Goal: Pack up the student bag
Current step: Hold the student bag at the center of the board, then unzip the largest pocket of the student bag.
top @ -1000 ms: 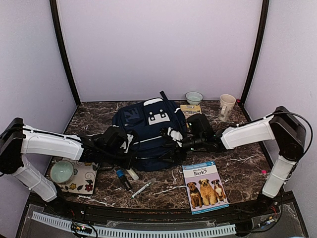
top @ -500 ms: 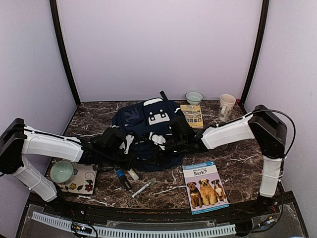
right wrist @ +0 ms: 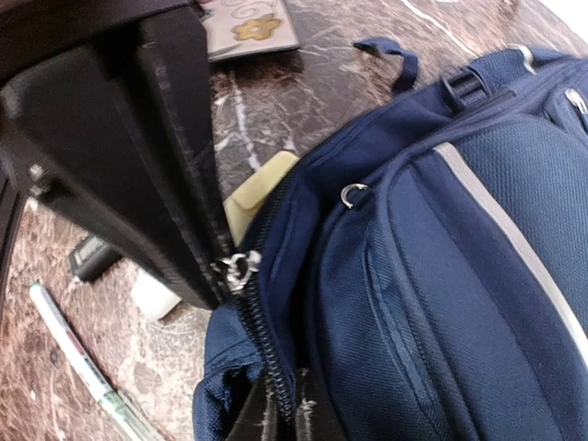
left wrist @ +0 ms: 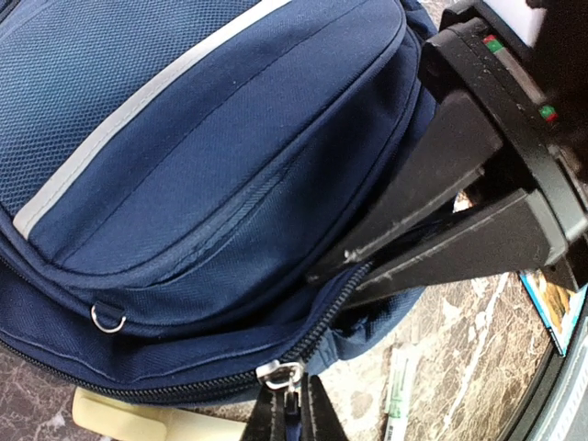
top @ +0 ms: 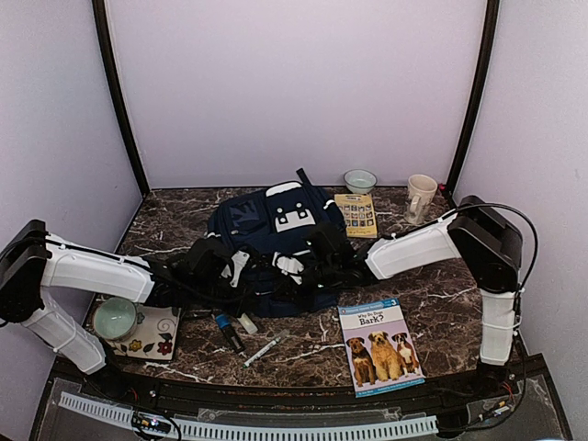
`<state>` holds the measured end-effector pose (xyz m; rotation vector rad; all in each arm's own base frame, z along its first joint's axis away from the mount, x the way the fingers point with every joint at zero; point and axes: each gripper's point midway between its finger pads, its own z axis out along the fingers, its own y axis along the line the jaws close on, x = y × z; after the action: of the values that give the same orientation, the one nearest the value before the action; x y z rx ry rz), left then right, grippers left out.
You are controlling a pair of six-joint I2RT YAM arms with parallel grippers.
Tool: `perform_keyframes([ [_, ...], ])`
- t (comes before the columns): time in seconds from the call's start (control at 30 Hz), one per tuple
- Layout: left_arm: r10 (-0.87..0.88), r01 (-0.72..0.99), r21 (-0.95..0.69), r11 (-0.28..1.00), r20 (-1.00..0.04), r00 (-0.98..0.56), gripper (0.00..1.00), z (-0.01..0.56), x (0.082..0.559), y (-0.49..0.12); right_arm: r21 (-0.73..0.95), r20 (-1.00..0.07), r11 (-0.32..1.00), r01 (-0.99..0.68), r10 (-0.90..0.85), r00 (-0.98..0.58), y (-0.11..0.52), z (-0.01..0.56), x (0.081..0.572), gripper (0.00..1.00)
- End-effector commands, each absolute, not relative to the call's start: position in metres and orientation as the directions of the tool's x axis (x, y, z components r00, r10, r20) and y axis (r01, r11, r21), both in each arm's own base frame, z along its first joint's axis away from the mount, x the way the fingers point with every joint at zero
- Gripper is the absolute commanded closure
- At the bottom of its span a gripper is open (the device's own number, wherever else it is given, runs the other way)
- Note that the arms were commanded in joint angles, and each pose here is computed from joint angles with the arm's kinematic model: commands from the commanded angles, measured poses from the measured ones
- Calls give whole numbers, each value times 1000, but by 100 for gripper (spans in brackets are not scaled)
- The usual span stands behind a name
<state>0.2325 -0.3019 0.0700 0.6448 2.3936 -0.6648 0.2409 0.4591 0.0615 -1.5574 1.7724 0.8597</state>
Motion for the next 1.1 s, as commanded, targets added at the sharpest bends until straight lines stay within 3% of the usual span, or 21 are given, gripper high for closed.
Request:
perform_keyframes([
  [0.0, 267, 603, -319, 731, -679, -684, 100, 90, 233, -306, 75, -775, 107, -991, -620, -125, 454, 51, 238, 100],
  [1.07, 156, 240, -55, 969, -618, -770, 100, 58, 276, -212, 9, -823, 181, -983, -557, -110, 412, 85, 243, 100],
])
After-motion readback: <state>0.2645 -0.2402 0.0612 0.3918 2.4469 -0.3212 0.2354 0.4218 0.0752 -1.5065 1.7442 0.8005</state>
